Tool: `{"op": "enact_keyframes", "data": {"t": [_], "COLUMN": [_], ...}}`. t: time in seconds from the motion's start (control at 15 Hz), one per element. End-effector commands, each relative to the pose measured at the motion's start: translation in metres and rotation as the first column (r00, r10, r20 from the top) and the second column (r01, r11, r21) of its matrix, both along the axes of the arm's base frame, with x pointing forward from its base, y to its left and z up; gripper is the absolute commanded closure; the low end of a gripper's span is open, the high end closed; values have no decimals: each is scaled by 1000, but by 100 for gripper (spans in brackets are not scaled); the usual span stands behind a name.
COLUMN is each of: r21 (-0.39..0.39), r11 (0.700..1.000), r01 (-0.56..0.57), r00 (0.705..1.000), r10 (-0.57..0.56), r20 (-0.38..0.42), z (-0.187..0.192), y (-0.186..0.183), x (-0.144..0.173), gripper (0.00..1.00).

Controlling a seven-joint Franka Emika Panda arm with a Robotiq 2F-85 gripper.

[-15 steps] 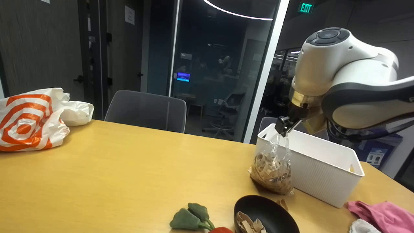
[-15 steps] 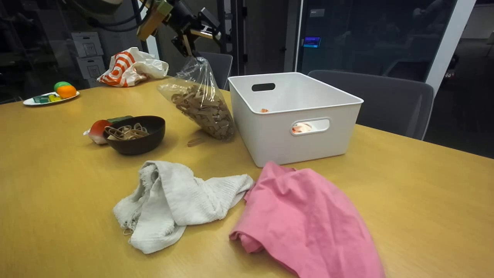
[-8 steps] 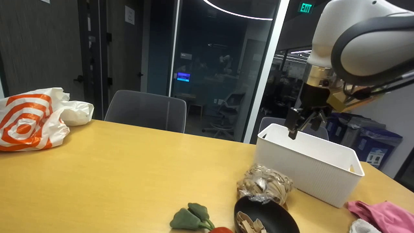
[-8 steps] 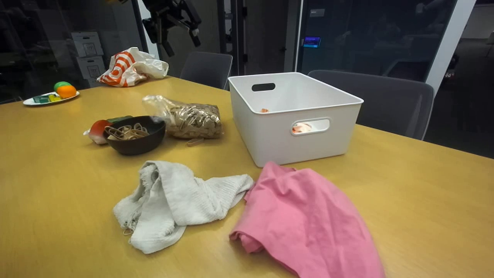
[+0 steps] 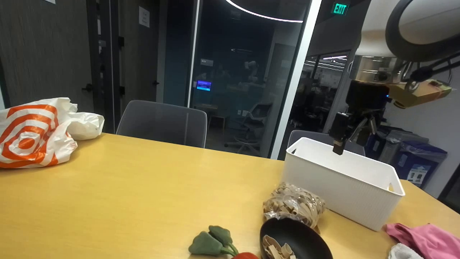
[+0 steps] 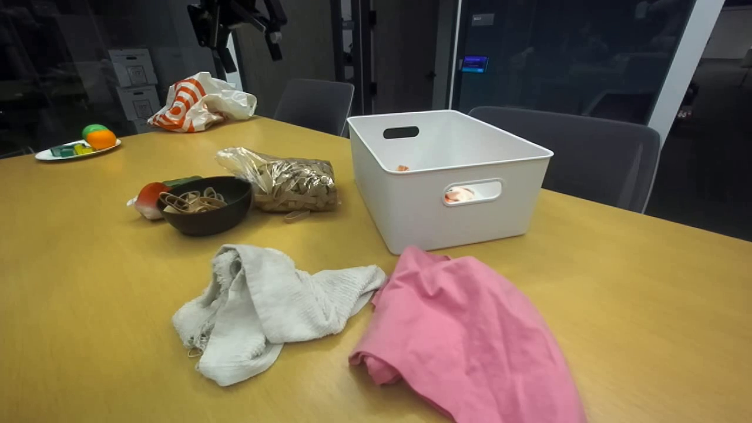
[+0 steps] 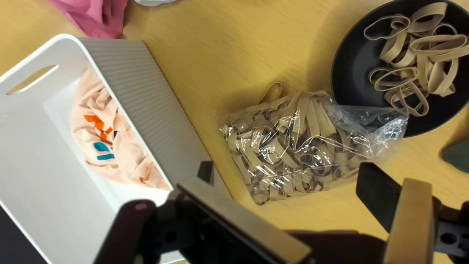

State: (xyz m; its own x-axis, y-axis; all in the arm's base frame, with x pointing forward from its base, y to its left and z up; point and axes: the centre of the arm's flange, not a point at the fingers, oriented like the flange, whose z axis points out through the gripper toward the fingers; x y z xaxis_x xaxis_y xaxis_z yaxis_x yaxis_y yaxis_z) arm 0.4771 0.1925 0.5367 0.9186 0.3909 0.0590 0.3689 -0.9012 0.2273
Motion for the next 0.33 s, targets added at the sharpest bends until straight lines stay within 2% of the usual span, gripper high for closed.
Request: {"op": "enact_keyframes", "data": {"t": [0.0, 0.27], "r21": [0, -2], "r11": [1000, 1000], "r01": [-7, -14], "r00": [1000, 1000], "r10": [7, 14], "r20": [-2, -5], "z": [0, 0], "y": [1, 2], "x": [-1, -2], "gripper": [0, 0]}}
